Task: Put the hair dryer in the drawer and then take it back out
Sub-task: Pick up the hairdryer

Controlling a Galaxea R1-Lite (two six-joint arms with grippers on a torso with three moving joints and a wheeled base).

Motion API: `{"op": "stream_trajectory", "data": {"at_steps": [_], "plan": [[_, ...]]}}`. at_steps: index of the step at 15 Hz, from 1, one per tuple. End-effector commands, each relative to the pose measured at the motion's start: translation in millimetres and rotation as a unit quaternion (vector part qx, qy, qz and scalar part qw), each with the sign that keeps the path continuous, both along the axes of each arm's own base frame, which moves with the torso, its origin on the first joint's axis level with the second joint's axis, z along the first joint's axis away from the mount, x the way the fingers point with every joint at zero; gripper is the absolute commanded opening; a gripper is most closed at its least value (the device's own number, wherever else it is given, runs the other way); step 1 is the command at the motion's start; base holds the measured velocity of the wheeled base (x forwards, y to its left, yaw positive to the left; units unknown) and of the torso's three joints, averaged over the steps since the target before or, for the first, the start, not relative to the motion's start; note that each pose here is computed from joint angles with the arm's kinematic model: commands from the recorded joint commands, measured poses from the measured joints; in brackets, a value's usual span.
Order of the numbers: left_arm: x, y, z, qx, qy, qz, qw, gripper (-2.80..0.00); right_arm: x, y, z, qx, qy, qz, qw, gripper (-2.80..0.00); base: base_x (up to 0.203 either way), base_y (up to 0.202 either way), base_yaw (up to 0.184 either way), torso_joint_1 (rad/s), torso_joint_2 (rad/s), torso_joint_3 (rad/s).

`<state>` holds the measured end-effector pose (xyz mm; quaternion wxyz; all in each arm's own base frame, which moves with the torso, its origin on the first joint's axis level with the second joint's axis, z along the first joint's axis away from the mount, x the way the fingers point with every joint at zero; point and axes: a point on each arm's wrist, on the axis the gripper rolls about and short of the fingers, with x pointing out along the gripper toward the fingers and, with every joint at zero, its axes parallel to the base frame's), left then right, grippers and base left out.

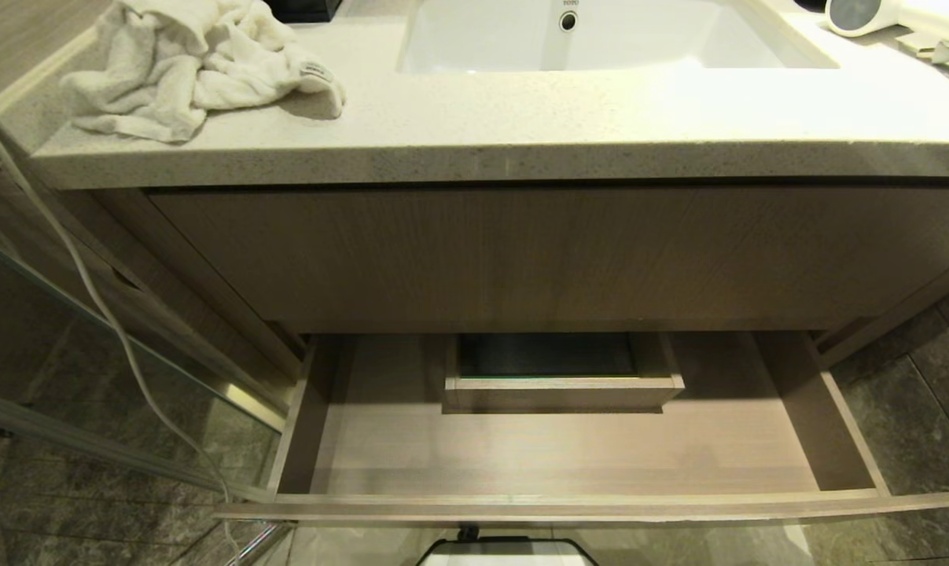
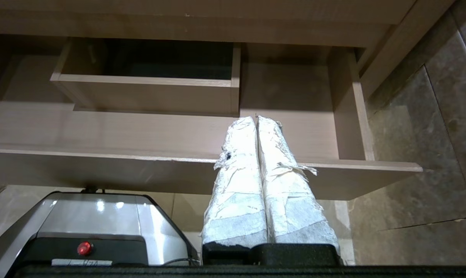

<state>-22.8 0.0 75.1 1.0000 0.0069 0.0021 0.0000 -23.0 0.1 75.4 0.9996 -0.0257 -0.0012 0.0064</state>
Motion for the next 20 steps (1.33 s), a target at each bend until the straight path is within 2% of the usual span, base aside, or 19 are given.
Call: {"op": "stream_trajectory", "data": {"at_steps": [1,5,10,20], "plan": [[0.2,0.0,-0.5,0.000,0.002,0.000,1.0000,-2.80,0.1,0.0,-0.1,-0.001,0.001,0.000,1.000,-2.80,0.000,0.000,0.000,0.276,-0.44,-0.163],[0.2,0.0,-0.5,0.000,0.002,0.000,1.0000,-2.80,0.1,0.0,-0.2,-0.001,0.002,0.000,1.000,-2.80,0.000,0.000,0.000,0.097,-0.49,-0.185],[0.2,0.0,-0.5,0.000,0.002,0.000,1.0000,-2.80,0.1,0.0,-0.2,-0.001,0.002,0.001,1.000,-2.80,0.000,0.000,0.000,0.458,-0.52,-0.227],[0.2,0.0,-0.5,0.000,0.002,0.000,1.0000,-2.80,0.1,0.1,-0.1,0.000,0.001,0.001,1.000,-2.80,0.000,0.000,0.000,0.316,-0.55,-0.240]]}}
